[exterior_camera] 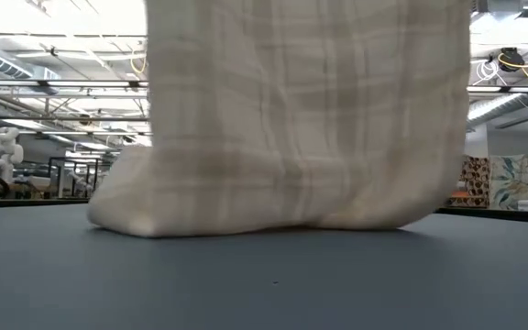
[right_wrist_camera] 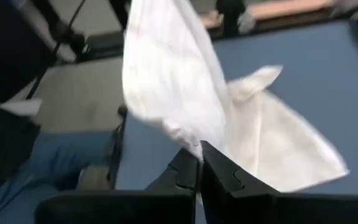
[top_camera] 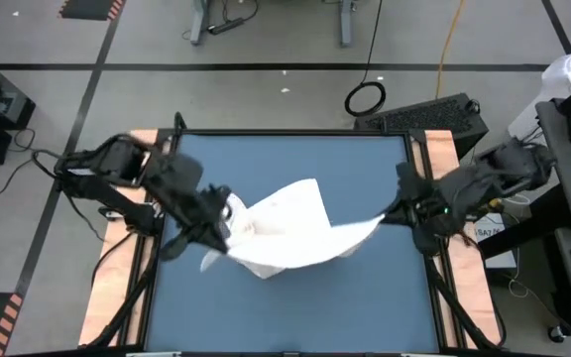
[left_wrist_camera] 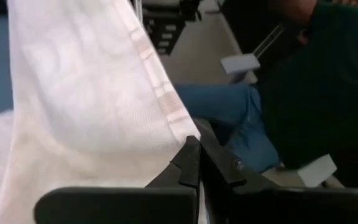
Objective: Roll towel
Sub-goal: Fold the white towel
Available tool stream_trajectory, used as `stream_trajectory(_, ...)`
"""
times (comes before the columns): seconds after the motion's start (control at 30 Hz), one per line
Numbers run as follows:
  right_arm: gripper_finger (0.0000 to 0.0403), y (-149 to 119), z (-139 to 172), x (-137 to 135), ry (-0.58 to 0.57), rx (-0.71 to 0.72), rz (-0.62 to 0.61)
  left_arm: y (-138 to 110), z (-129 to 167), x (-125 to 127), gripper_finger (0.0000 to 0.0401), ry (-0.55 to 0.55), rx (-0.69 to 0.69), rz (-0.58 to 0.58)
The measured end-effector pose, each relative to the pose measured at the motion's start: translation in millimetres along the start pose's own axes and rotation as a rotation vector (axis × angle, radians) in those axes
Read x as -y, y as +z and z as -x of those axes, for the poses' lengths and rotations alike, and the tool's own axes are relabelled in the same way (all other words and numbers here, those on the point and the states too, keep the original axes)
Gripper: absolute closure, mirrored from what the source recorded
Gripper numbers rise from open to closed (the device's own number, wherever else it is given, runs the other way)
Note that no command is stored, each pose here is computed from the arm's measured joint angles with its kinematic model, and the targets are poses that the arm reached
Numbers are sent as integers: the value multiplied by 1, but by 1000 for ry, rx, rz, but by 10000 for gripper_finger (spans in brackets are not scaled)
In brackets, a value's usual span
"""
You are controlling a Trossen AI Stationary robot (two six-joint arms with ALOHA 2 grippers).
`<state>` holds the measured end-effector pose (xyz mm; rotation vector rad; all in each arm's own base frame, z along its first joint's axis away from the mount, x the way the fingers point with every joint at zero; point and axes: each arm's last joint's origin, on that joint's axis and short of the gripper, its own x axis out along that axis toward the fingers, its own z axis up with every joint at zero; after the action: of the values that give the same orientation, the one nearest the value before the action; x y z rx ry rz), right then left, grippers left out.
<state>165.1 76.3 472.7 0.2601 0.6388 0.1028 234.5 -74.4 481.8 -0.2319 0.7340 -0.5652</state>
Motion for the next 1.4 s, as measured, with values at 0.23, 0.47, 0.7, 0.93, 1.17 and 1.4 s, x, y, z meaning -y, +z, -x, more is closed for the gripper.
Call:
stream_trajectory(0.23, 403, -17, -38, -36, -30, -149, 10, -14, -14, 37, 393, 131, -30, 18)
stream_trajectory(0.47, 403, -44, -84, -81, -134, -219, 114, -35, -48, 54, 393, 324, -42, -55)
stream_trajectory(0.7, 403, -70, -110, -109, -217, -237, 145, -69, -98, 59, 393, 429, -42, -75)
stream_trajectory(0.93, 403, -89, -131, -123, -319, -234, 157, -110, -135, 64, 393, 542, 10, -46)
stream_trajectory(1.17, 403, -101, -157, -113, -524, -281, 219, -144, -157, 53, 393, 718, 76, -47)
stream_trajectory(1.4, 403, -107, -179, -95, -666, -288, 259, -152, -163, 26, 393, 919, 121, -63)
